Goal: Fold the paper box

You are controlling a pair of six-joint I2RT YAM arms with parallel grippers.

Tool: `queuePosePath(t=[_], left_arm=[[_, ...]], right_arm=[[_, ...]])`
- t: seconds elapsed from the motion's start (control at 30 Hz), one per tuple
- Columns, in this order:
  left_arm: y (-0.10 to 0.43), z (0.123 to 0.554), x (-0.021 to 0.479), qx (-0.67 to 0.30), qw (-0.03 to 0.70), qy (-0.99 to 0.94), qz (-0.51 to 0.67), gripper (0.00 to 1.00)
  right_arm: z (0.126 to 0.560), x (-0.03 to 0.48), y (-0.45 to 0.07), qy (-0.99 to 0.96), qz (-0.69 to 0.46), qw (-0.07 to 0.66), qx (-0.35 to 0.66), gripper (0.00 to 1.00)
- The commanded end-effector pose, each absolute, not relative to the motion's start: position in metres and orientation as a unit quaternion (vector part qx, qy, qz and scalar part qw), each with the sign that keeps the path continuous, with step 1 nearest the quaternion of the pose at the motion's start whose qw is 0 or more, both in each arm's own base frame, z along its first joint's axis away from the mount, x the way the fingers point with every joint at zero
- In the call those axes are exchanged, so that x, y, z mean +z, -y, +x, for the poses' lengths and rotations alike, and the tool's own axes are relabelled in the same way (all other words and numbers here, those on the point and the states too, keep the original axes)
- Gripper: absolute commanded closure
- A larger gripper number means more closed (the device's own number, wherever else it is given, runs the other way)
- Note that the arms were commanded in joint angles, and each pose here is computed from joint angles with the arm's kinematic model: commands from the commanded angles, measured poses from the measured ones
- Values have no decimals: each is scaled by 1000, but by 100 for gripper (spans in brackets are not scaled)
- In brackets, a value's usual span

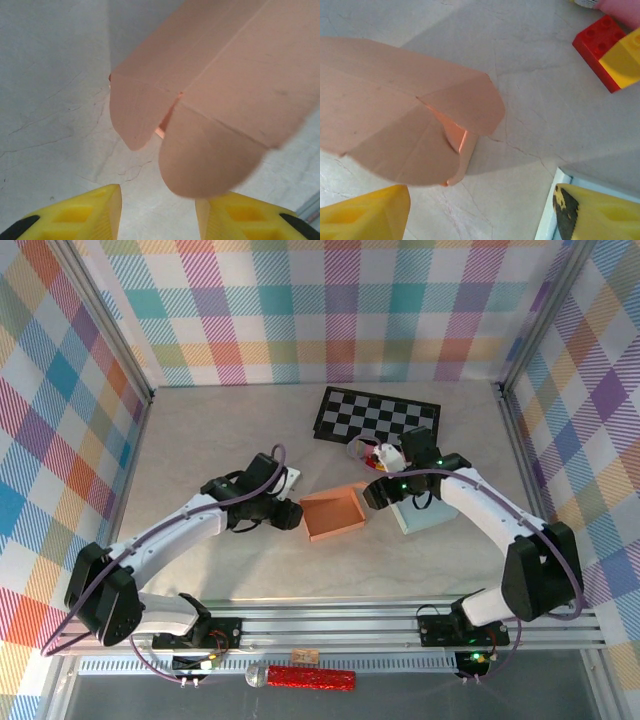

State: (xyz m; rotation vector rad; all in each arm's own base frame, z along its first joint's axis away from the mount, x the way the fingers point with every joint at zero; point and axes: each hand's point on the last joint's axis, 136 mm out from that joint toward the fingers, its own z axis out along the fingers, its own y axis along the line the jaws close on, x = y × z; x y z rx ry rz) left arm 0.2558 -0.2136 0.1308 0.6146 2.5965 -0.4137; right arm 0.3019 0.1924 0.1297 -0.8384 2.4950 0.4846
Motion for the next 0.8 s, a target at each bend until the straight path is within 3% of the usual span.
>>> queuePosePath(t=[0.0, 0.53, 0.77], left_arm=[[221, 276, 145, -138, 260, -928, 226, 57], [229, 303, 140, -108, 256, -936, 216, 62], [234, 309, 136, -109, 248, -941, 205, 70]], right_arm=[[312, 132, -206, -892, -335, 245, 177, 24], [333, 131, -221, -900, -334, 224, 170, 41], [331, 131, -228, -900, -334, 215, 178, 51]])
